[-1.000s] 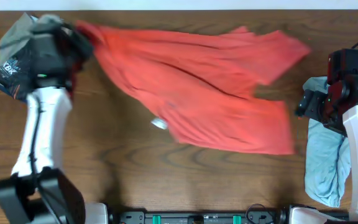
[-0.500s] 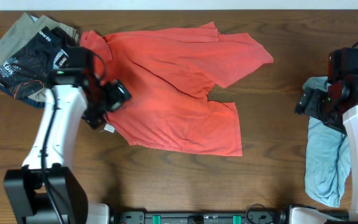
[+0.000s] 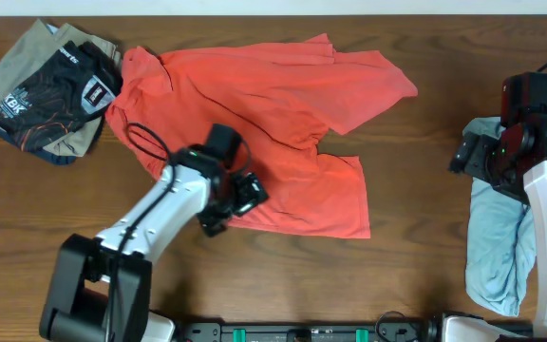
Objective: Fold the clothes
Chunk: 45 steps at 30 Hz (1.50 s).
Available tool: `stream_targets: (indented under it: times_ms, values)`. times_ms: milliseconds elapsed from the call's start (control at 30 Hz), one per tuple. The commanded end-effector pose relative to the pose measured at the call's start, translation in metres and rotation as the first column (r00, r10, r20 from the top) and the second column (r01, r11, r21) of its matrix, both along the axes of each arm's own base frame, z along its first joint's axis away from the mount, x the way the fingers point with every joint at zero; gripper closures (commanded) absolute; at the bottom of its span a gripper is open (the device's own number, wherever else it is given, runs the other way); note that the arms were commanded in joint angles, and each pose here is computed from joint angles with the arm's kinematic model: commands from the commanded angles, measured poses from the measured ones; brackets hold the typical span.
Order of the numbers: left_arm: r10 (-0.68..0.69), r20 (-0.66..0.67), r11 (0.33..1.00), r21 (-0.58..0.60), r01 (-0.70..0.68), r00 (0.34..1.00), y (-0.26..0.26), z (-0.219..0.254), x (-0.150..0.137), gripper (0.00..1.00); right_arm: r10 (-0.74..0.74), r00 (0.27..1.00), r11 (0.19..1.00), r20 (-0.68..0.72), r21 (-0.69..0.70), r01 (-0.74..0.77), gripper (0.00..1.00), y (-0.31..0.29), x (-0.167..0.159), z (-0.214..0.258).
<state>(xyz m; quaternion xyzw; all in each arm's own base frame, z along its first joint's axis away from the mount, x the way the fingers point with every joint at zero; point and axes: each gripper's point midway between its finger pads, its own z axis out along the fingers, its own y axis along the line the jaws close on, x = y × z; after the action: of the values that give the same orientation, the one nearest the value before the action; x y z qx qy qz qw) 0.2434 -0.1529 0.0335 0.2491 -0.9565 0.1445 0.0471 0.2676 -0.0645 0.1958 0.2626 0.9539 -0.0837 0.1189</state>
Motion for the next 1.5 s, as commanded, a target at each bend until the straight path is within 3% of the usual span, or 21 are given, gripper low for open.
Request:
stream_targets:
  times_ms: [0,200,533,667,733,833,900,967,1067,1200,1333,1467]
  values:
    - [0.002,-0.020,0.999,-0.034,-0.003,1.000,-0.021,-0.008,-0.013,0.02,0.010,1.000,1.000,-0.002,0.002,-0.010,0.01,-0.001,-0.001,0.001]
    - [-0.081,0.086,0.991,-0.095,0.089,0.993,-0.065,-0.006,-0.011,0.02,0.010,1.000,1.000,-0.016,0.004,-0.010,0.01,-0.001,-0.004,0.001]
    - [-0.017,-0.065,0.999,-0.050,0.013,0.998,-0.094,-0.038,-0.048,0.02,0.039,0.999,0.999,-0.030,0.006,-0.039,0.01,0.000,-0.006,0.000]
    - [-0.013,-0.020,0.996,-0.090,0.011,1.000,-0.109,-0.048,-0.033,0.03,0.039,0.999,0.999,-0.030,0.006,-0.039,0.01,0.000,-0.006,0.000]
    - [-0.006,0.025,0.993,-0.113,0.009,1.000,-0.115,-0.050,-0.021,0.12,0.039,0.999,0.999,-0.029,0.006,-0.039,0.01,0.000,-0.006,0.000]
    - [0.016,0.080,0.996,-0.084,-0.010,0.997,-0.111,-0.053,-0.008,0.47,0.039,0.999,0.999,-0.023,0.003,-0.039,0.01,0.000,-0.005,0.000]
    - [0.031,0.098,0.998,-0.052,-0.026,0.995,-0.103,-0.055,-0.003,0.65,0.038,0.999,0.999,-0.010,-0.005,-0.038,0.01,-0.002,-0.001,0.001]
    - [0.030,0.103,0.999,-0.022,-0.028,0.994,-0.093,-0.057,0.000,0.93,0.041,0.999,0.999,0.005,-0.008,-0.041,0.01,-0.002,0.003,0.002]
    - [0.054,0.042,0.998,0.041,-0.055,0.998,-0.065,-0.062,-0.004,0.94,0.041,0.999,0.999,0.022,-0.011,-0.041,0.01,-0.003,0.007,0.003]
    - [0.111,-0.131,0.980,0.180,-0.086,0.985,-0.006,-0.062,-0.031,0.94,0.073,0.997,0.997,0.034,-0.015,-0.073,0.01,-0.002,0.012,0.003]
    - [0.048,-0.264,0.972,0.236,0.016,0.963,0.051,-0.053,-0.051,0.94,0.262,0.964,0.958,0.035,0.110,-0.264,0.02,0.025,0.021,-0.006]
    - [0.161,-0.345,0.961,0.269,-0.067,0.925,0.104,-0.046,-0.058,0.94,0.286,0.958,0.947,-0.006,0.155,-0.281,0.09,0.030,0.025,-0.021]
